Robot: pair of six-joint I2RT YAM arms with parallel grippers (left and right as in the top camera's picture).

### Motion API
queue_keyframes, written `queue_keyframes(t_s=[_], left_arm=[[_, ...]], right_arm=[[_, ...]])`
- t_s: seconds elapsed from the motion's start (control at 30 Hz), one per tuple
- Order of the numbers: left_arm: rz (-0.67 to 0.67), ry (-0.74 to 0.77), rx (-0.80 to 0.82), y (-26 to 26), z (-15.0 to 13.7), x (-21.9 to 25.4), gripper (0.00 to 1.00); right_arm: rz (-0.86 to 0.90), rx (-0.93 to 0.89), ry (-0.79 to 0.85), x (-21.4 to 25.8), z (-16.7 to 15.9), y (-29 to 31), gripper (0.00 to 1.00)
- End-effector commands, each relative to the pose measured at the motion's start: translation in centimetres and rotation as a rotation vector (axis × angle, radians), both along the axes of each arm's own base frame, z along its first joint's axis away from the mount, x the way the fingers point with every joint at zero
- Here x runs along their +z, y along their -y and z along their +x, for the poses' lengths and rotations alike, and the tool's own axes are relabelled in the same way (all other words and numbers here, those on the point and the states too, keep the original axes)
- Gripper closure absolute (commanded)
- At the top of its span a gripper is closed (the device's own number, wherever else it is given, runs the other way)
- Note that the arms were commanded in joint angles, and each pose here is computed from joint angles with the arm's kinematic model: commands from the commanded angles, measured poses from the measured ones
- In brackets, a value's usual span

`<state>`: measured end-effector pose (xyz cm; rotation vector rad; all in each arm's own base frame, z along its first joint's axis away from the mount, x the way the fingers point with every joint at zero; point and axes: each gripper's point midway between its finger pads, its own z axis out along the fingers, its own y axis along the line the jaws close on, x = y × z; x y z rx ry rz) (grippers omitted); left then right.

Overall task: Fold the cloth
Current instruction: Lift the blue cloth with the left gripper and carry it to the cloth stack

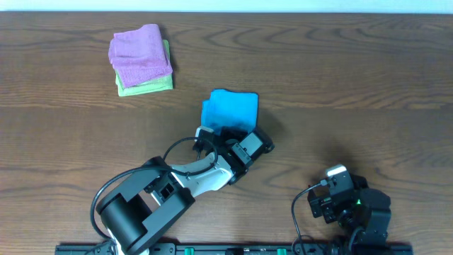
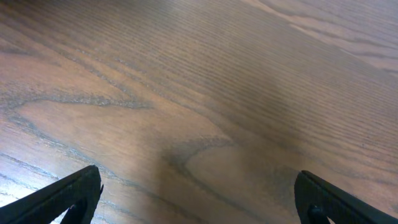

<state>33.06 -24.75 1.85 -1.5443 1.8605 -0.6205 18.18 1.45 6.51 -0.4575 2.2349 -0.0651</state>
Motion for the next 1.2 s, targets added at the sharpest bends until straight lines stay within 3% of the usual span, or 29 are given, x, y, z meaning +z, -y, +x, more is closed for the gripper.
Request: queue_keyframes(t_s=[0.0,0.27,0.67,1.03,1.17], left_arm=[[-0.034,0.102,0.102,-1.1,1.2,2.0,0.94],[-0.080,0.299,0.231,-3.6,3.2,8.7,0.94],[-0.289,0.490,0.372,-6.7,6.5,15.7,0.94],[-0.305,0.498,0.432,-10.1,8.7,16.0,0.94],[-0.248,0.601,0.403,-12.1,10.8,19.0,0.94]], right_arm=[[0.014,-0.010,-0.001,-0.1,0.0,0.0,0.01],[0.014,-0.010,-0.001,-0.1,0.0,0.0,0.01],[0.014,-0.011,-0.001,-0.1,0.0,0.0,0.01],[0.014,-0.010,-0.001,-0.1,0.0,0.0,0.01],[0.014,-0.010,-0.001,-0.1,0.0,0.0,0.01]])
